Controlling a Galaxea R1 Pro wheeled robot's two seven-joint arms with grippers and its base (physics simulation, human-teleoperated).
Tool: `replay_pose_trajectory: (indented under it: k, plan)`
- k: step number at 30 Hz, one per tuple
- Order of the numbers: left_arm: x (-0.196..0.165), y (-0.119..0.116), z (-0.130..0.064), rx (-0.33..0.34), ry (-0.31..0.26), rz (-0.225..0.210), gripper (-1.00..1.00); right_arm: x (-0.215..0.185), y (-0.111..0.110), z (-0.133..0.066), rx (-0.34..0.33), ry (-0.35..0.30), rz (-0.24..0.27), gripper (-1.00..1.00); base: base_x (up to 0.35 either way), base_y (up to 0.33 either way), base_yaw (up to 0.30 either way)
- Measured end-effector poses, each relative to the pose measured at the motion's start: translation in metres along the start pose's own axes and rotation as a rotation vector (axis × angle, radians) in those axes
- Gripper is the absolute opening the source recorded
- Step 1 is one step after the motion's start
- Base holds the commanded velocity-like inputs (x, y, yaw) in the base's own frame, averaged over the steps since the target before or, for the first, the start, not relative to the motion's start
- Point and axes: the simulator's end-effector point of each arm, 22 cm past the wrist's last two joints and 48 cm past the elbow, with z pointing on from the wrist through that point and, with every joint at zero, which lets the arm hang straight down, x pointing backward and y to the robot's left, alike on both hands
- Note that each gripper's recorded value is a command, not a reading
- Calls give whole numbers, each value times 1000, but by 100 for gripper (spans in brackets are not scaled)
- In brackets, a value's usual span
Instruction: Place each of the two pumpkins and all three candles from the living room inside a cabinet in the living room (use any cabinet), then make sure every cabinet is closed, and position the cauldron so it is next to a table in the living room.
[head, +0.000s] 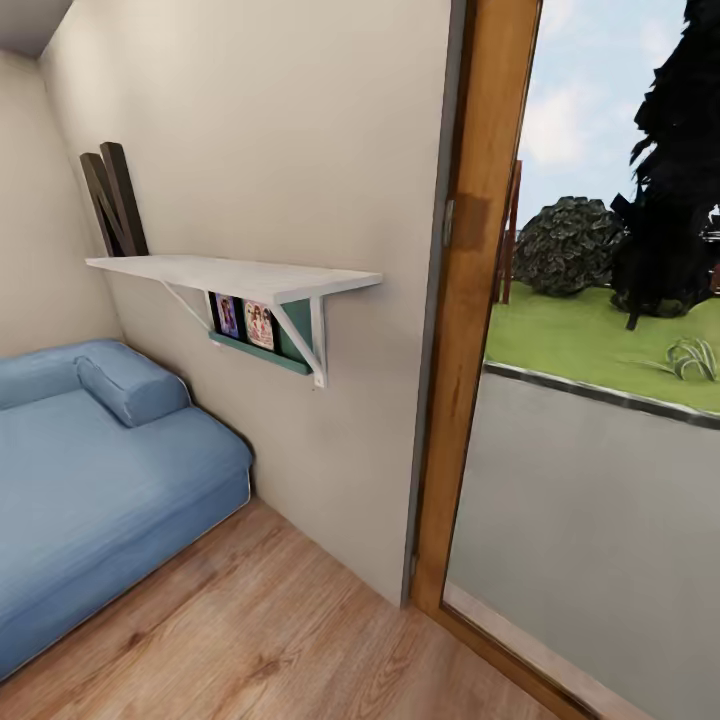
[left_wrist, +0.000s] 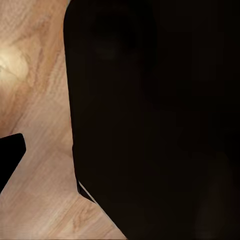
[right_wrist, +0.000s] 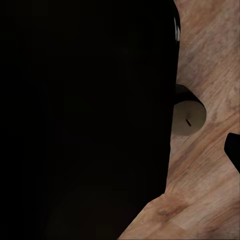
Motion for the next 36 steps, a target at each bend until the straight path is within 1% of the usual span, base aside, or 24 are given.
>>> replay_pose_trajectory:
  k: [2, 5, 7, 8, 11, 13, 17, 22, 29, 36]
  plan:
    - [-7, -11, 0, 21, -11, -17, 100, -4, -1, 0, -5, -7, -15, 100, 0, 0, 0]
    - [-7, -26, -1, 45, -10, -18, 100, -9, -1, 0, -4, -18, -14, 100, 0, 0, 0]
    - [-7, -33, -1, 55, -12, -26, 100, -10, -9, 0, 12, -17, -15, 100, 0, 0, 0]
    - [-8, -36, -1, 57, -14, -36, 100, -12, -14, 0, 21, -21, -26, 100, 0, 0, 0]
    - [-17, -42, -1, 60, -26, -61, 100, -14, -20, 0, 37, -24, -56, 100, 0, 0, 0]
    - [-30, -47, -2, 63, -44, -74, 100, -12, -15, 0, 39, -15, -76, 100, 0, 0, 0]
    - [-52, -45, -3, 50, -76, -96, 100, -11, -2, 0, 34, -2, -118, 100, 0, 0, 0]
    - [-73, -39, -5, 24, -121, -124, 100, -19, 19, -1, 19, -9, -170, 100, 0, 0, 0]
    - [-100, -22, -9, -20, -194, -171, 100, -30, 48, -3, -14, -18, -250, 100, 0, 0, 0]
    - [-124, -9, -15, -60, -265, -218, 100, -55, 53, -5, -41, -93, -330, 100, 0, 0, 0]
